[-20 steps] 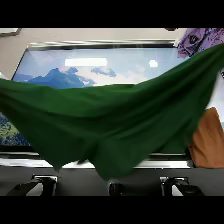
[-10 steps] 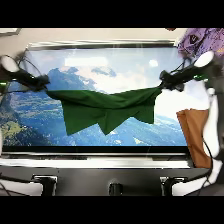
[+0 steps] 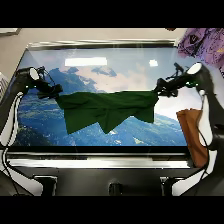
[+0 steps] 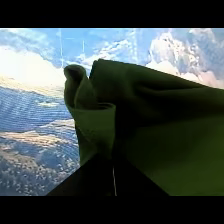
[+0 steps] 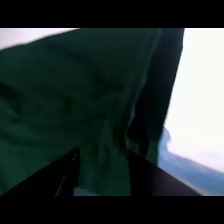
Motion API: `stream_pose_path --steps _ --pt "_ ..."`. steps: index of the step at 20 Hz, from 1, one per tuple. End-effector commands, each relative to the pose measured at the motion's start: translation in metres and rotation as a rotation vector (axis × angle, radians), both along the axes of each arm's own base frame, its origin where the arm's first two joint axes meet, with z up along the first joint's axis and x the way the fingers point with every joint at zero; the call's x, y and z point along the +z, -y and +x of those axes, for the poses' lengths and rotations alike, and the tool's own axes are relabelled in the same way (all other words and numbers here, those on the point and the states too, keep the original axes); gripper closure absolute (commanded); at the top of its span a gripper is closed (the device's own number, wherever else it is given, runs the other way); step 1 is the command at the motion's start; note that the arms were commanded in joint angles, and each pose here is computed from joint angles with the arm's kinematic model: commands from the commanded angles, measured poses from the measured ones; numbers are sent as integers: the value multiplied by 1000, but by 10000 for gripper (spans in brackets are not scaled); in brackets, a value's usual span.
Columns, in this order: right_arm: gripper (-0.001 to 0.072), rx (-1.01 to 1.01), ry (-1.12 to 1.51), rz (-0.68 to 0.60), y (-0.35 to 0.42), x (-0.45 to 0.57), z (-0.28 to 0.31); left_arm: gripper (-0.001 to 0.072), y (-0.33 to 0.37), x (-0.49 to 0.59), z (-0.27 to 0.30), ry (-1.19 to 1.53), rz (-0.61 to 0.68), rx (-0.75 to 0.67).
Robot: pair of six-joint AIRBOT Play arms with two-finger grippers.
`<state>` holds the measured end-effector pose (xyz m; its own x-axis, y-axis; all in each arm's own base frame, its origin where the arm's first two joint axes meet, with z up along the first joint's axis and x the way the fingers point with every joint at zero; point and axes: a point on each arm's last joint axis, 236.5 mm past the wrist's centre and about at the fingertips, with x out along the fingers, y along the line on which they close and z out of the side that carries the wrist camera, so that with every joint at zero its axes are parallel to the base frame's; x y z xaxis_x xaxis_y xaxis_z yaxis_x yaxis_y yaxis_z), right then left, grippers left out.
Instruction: Fold the clothes and pants, and hang the long-sleeved shirts on hangers.
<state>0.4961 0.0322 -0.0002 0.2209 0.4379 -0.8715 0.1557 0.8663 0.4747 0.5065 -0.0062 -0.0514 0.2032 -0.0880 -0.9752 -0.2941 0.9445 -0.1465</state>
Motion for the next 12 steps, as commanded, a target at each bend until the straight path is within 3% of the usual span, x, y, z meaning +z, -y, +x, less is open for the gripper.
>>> stream_pose_path --steps 1,2,4,8,12 --pt "347 56 2 -35 30 36 -43 691 -2 7 3 10 -2 4" --pt "337 19 18 -9 30 41 -52 691 -2 8 2 6 -3 4" --pt "248 -52 25 92 4 34 -70 691 -2 7 -2 -13 -3 2" --pt "231 -127 1 288 -93 -11 -102 690 -2 6 -8 -38 -5 0" --pt "231 -126 -9 238 -161 -61 -115 691 -2 6 -8 -38 -5 -1"
